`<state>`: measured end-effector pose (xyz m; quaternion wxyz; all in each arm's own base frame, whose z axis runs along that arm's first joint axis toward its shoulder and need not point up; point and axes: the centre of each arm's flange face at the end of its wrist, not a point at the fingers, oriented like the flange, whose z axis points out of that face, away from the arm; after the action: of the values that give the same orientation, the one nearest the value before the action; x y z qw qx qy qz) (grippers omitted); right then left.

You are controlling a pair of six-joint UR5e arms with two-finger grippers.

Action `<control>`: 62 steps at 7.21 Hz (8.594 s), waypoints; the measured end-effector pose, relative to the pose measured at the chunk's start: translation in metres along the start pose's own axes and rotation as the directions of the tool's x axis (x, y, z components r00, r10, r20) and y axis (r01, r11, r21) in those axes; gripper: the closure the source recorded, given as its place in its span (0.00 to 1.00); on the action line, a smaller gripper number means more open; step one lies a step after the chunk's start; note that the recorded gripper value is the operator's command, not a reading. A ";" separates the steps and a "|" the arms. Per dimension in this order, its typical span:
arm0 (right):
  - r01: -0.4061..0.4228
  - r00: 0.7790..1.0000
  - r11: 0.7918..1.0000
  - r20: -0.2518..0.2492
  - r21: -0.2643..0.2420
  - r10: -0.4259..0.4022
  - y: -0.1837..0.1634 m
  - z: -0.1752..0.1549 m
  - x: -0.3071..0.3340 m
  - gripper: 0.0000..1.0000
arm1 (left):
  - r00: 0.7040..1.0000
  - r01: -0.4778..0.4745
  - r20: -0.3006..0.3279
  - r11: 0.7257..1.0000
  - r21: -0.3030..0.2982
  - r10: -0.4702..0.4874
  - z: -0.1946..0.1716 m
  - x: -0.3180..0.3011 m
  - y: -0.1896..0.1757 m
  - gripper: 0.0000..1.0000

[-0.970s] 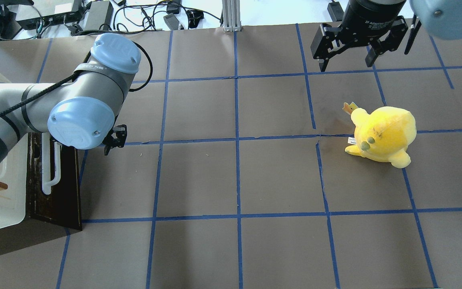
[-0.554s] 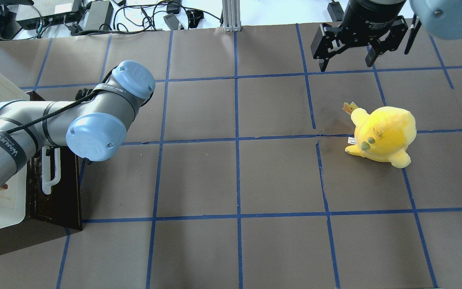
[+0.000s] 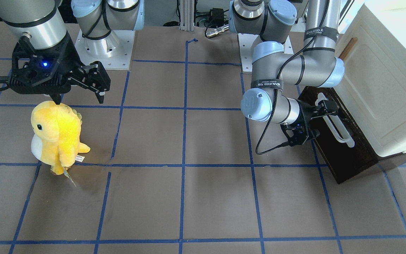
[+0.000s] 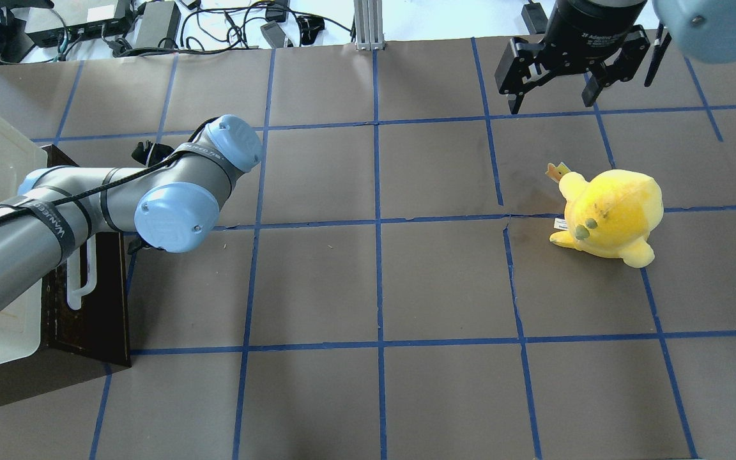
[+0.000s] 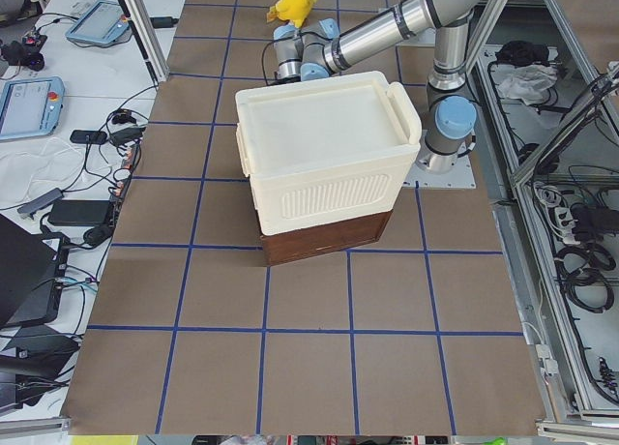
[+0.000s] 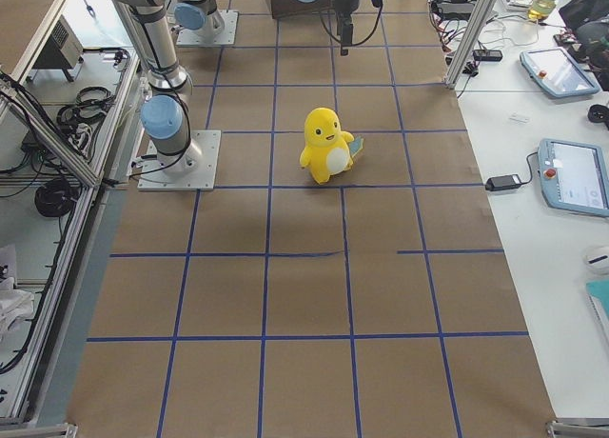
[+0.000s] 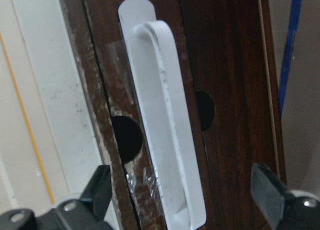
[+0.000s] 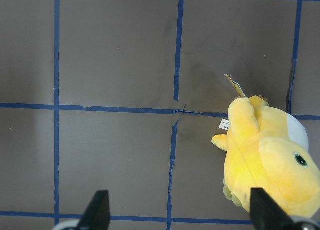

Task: Pull drawer sideways
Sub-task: 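Close the left gripper around the white bar handle, then hold the handle firmly with the left gripper, then pull the handle with the left gripper, sliding the drawer out toward the table center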

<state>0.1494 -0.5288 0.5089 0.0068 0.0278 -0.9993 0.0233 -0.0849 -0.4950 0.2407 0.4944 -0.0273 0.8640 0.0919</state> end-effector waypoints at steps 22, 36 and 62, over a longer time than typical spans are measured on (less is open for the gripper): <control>-0.001 1.000 1.000 0.000 0.000 0.001 0.000 0.000 0.000 0.00 | 0.997 -0.024 0.079 0.999 -0.025 0.026 0.028 0.003 -0.018 0.60; -0.001 1.000 1.000 0.000 0.000 0.001 0.000 0.000 0.000 0.00 | 0.997 -0.026 0.078 1.000 -0.013 0.027 0.023 0.006 -0.020 0.77; -0.001 1.000 1.000 0.000 0.000 0.001 0.000 0.000 0.000 0.00 | 0.998 -0.063 -0.001 0.989 0.136 0.063 -0.070 0.037 0.000 0.00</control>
<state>0.1494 -0.5288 0.5089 0.0067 0.0275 -0.9993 0.0233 -0.1631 -0.5059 0.2429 0.4898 0.0335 0.8698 0.0486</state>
